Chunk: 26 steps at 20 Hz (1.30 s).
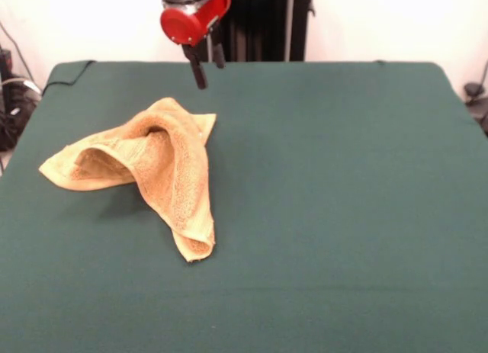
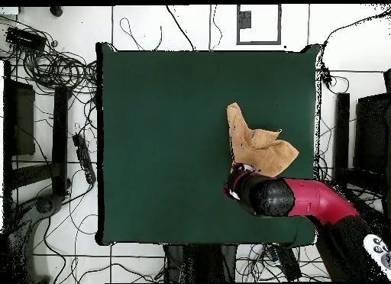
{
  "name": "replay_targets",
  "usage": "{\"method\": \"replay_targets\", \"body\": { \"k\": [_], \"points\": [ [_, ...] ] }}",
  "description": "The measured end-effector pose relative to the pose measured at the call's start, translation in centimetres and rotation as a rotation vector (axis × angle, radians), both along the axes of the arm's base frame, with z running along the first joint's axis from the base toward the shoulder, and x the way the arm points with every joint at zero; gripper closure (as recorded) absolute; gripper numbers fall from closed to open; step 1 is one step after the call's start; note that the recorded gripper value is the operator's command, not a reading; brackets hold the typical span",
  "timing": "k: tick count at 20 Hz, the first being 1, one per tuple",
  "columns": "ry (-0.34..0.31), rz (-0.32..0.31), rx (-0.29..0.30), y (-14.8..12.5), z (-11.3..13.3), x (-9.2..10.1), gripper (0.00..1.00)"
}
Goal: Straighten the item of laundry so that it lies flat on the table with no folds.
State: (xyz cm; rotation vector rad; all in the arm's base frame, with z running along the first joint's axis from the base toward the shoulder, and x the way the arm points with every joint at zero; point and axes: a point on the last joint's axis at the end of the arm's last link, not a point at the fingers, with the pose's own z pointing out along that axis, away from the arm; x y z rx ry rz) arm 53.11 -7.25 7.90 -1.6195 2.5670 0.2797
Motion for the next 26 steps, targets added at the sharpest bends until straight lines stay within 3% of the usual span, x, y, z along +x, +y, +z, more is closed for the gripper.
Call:
{"method": "replay_targets", "body": {
  "k": [14, 26],
  "points": [
    [0.023, -0.009, 0.035, 0.9, -2.8, 0.9, 0.00],
    [-0.031, -0.017, 0.017, 0.8, -3.5, 5.0, 0.00]
  ]
}}
